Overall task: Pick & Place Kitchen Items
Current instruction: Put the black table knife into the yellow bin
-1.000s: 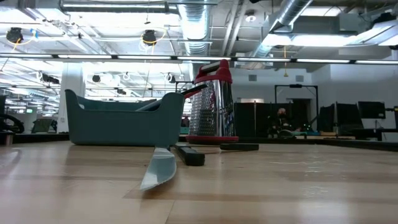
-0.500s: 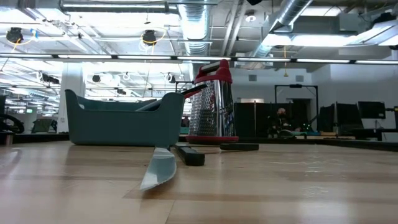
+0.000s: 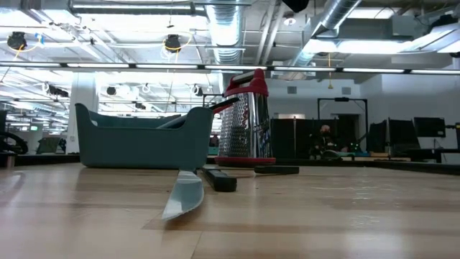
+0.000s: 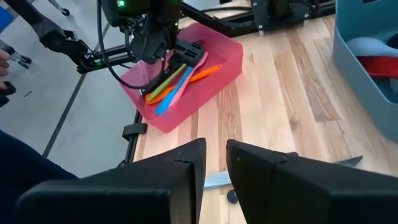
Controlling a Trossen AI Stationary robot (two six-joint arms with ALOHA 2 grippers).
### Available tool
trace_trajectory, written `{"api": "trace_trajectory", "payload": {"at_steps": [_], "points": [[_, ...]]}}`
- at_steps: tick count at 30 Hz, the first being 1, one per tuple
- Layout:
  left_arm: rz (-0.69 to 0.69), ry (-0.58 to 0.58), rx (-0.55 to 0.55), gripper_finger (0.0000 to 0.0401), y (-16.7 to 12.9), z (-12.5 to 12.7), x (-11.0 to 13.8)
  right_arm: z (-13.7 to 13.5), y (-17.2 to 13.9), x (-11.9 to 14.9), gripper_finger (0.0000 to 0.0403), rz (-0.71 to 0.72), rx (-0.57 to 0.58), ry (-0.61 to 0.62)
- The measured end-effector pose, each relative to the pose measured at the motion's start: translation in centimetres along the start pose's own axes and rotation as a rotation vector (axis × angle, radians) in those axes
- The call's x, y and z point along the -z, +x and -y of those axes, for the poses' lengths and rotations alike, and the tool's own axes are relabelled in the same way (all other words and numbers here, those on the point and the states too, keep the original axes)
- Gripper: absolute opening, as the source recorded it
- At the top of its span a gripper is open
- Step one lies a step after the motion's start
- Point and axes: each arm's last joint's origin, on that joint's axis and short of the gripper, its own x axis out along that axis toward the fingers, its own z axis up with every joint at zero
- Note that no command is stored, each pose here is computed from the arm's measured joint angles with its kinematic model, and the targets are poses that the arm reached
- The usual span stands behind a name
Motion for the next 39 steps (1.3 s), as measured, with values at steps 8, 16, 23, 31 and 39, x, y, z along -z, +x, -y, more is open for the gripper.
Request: {"api": "trace_trajectory", "payload": {"at_steps": [8,16,23,31,39], "points": [[-0.006,-0.005,0.003,0.0237,0.1,-0.1,-0.1,0.1,0.0,0.0,0.0072,-0.005,0.004,-0.004],[-0.069,-0.018,0.030,0.0237,1.0,-0.3,0.0,0.1,0.0,0.1,0.0072,-0.010,0.006,-0.007],[-0.116,0.017,0.041,0.0237,2.0,-0.7,0.1,0.1,0.0,0.2,0.0072,-0.018,0.009,-0.008],[-0.159,0.009,0.032,0.0233,3.2,-1.1,0.1,0.4,0.0,0.2,0.0072,-0.029,0.024,-0.005],[-0.174,-0.008,-0.002,0.0183,3.8,-1.5,0.2,0.9,0.0,0.1,0.0072,-0.032,0.037,-0.013]]}}
